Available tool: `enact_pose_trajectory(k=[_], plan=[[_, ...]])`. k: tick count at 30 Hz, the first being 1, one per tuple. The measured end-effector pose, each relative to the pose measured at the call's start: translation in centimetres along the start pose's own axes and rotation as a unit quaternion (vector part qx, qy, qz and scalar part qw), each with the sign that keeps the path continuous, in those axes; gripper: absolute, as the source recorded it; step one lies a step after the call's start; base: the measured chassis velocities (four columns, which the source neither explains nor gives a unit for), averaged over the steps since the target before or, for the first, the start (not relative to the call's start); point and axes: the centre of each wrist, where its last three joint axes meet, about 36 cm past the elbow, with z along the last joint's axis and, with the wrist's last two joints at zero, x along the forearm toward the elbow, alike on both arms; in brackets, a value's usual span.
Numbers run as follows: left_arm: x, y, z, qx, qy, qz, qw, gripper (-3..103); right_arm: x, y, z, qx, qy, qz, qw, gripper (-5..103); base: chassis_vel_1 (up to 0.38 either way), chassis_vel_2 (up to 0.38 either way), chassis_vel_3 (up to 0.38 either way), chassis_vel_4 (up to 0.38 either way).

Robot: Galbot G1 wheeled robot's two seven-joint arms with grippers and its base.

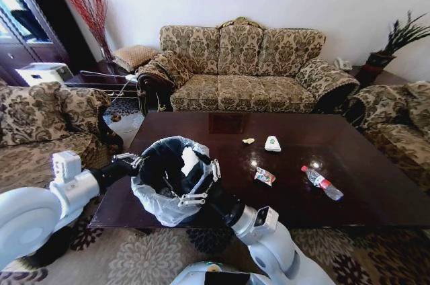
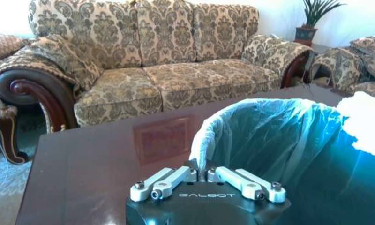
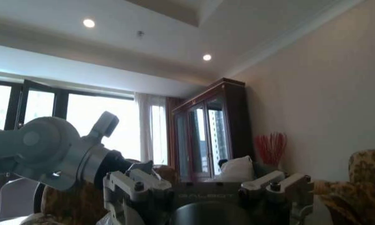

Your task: Move to the front of the table and place the trash on the table into the trash bin.

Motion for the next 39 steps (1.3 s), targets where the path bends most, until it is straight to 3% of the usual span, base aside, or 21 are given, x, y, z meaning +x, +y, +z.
enact_pose_trajectory(k=[14, 17, 19, 22, 24, 27, 31, 33, 34, 35, 36, 38, 39], plan=[[-0.1, -0.1, 0.4, 0.005, -0.004, 0.000, 1.0000, 1, 1.9, 0.2, -2.1, 0.022, 0.034, 0.020, 0.999, 100, 0.000, 0.000, 0.000, 0.000], [0.0, 0.0, 0.5, 0.007, -0.004, -0.001, 1.0000, 1, 1.1, 0.9, -2.9, -0.001, -0.022, 0.017, 1.000, 100, 0.000, 0.000, 0.000, 0.000], [0.0, 0.0, 0.6, 0.008, -0.003, -0.001, 1.0000, 1, 0.9, 1.0, -3.1, -0.007, -0.020, 0.013, 1.000, 99, 0.000, 0.000, 0.000, 0.000], [0.1, 0.0, 0.9, -0.002, -0.001, 0.000, 1.0000, 1, 0.9, 0.5, -2.2, 0.015, -0.013, -0.014, 1.000, 99, 0.000, 0.000, 0.000, 0.000], [0.1, 0.0, 1.0, -0.007, 0.000, 0.000, 1.0000, 1, 0.8, 0.4, -2.3, 0.015, -0.011, -0.016, 1.000, 100, 0.000, 0.000, 0.000, 0.000], [0.4, 0.1, 1.2, -0.022, 0.003, -0.003, 0.9997, 1, 0.8, -0.3, -2.6, 0.043, 0.026, -0.005, 0.999, 100, 0.000, 0.000, 0.000, 0.000], [0.8, 0.3, 1.1, -0.035, 0.002, -0.012, 0.9993, 1, 1.2, -1.4, -3.4, 0.070, 0.037, -0.050, 0.996, 100, 0.000, 0.000, 0.000, 0.000], [0.9, 0.4, 0.9, -0.039, -0.002, -0.013, 0.9992, 1, 1.3, -1.9, -3.5, 0.076, 0.013, -0.087, 0.993, 100, 0.000, 0.000, 0.000, 0.000], [1.0, 0.4, 0.9, -0.039, -0.002, -0.015, 0.9991, 1, 1.4, -2.4, -3.4, 0.107, 0.011, -0.087, 0.990, 100, 0.000, 0.000, 0.000, 0.000], [1.0, 0.4, 0.9, -0.039, -0.002, -0.015, 0.9991, 1, 1.4, -2.4, -3.4, 0.107, 0.011, -0.087, 0.990, 100, 0.000, 0.000, 0.000, 0.000], [1.1, 0.5, 1.0, -0.038, -0.002, -0.016, 0.9992, 1, 1.4, -3.1, -3.1, 0.131, 0.021, -0.103, 0.986, 100, 0.000, 0.000, 0.000, 0.000], [1.1, 0.5, 1.1, -0.037, -0.002, -0.018, 0.9992, 1, 1.5, -3.7, -2.8, 0.131, 0.027, -0.130, 0.983, 100, 0.000, 0.000, 0.000, 0.000], [1.2, 0.5, 1.1, -0.036, -0.003, -0.019, 0.9992, 1, 1.6, -3.6, -3.0, 0.105, 0.035, -0.150, 0.983, 100, 0.000, 0.000, 0.000, 0.000]])
